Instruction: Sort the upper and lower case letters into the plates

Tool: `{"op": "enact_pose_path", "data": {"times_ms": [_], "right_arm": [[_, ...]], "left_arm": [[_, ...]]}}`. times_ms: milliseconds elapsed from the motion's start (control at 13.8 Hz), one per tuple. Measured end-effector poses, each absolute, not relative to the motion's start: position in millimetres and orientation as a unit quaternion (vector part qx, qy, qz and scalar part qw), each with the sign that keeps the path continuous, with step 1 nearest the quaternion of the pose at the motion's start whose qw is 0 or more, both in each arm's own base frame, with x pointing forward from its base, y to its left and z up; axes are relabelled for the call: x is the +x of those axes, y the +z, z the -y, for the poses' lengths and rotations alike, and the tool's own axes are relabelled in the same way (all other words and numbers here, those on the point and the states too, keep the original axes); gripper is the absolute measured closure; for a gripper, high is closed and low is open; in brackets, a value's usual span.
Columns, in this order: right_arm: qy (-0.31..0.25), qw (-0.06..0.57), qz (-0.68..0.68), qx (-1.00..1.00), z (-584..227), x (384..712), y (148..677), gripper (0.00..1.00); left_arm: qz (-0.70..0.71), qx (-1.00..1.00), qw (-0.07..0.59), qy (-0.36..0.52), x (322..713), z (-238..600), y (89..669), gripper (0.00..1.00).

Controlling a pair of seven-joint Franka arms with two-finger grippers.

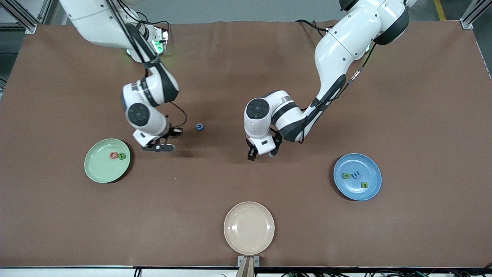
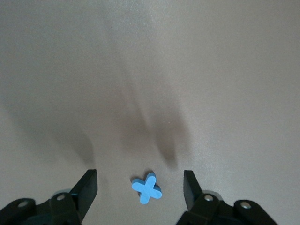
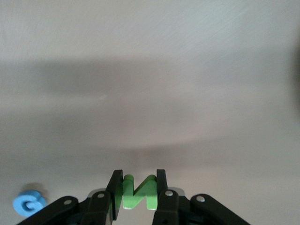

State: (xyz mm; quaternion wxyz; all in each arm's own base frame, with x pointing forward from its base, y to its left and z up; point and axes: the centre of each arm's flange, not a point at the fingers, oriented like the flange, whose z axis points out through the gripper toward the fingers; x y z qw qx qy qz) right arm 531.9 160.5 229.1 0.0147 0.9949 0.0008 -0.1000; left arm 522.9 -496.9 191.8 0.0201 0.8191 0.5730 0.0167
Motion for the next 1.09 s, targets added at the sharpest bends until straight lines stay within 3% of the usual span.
{"op": "enact_pose_path", "data": {"times_ms": [290, 508, 1089], "right_arm": [[-0.076, -0.013, -0.054, 0.996, -24, 577, 271, 0.67], [-0.067, -0.014, -0.078, 0.995, 52, 582, 273, 0.67], [-0.092, -0.015, -0.083, 0.992, 106, 574, 209, 0.67]], "left_arm": [[-0.572, 0.82, 0.016, 0.014, 521, 498, 185, 0.24], [-0.568, 0.823, 0.014, 0.011, 514, 504, 178, 0.26], [-0.582, 0.813, 0.029, 0.008, 517, 509, 179, 0.32]]}}
